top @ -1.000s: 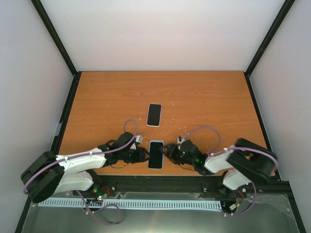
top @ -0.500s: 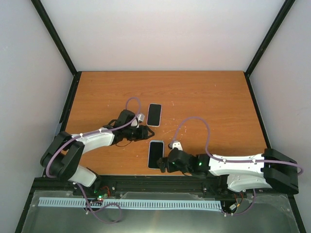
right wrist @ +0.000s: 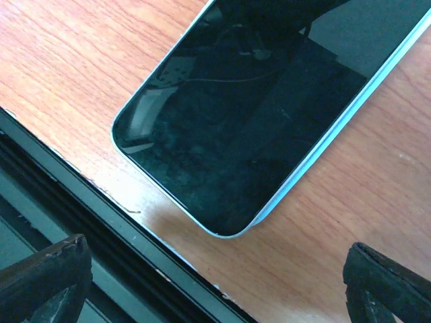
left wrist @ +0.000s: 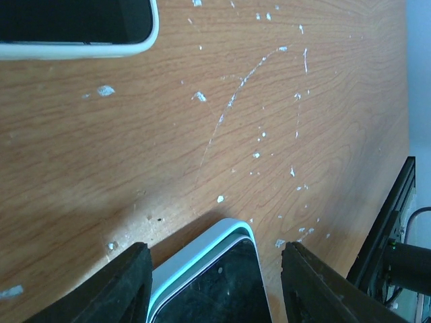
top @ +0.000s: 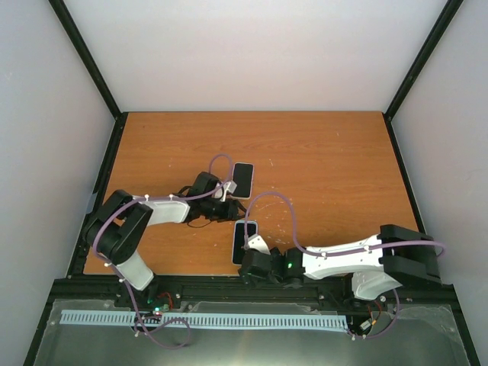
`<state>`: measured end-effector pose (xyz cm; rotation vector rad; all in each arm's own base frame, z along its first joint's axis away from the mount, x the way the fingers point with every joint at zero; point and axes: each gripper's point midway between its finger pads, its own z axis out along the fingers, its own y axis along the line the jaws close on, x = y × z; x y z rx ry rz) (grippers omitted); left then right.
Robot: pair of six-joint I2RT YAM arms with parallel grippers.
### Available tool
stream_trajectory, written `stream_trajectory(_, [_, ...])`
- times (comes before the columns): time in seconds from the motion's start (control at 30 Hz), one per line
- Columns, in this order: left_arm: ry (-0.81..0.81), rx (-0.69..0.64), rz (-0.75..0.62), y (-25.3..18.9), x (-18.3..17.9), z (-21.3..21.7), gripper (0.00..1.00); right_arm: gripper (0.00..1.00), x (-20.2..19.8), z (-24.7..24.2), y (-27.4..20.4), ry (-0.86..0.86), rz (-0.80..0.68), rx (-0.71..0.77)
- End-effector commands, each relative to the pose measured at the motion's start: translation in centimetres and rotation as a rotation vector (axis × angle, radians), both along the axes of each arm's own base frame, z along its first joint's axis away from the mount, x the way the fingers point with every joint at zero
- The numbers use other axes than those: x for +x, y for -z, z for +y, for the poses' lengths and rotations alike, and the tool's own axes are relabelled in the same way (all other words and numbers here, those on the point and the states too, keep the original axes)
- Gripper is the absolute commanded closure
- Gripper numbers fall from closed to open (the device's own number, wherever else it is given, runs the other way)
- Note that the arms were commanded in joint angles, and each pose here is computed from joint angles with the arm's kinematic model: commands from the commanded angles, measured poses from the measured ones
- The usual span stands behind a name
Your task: Put the phone into the phone case
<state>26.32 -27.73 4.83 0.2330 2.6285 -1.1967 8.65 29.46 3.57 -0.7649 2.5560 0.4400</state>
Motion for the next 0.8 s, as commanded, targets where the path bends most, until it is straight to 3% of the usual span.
stream_trajectory(0.0, [0.059,-0.056,-0.069,-1.3,1.0,-1.2,0.47,0.0,0.9,-0.4,0.0,-0.004,-0.072,-0.073])
stream_trajectory(0.43, [0.094,-0.071,0.017,0.9,-0.7,-1.4,0.49,0.03,2.3,-0.8,0.7,0.029,-0.137,-0.12])
stream_trajectory(0.77, [0.125,-0.077,0.057,2.0,-2.5,-1.4,0.5,0.14,3.5,-0.7,0.6,0.033,-0.133,-0.084])
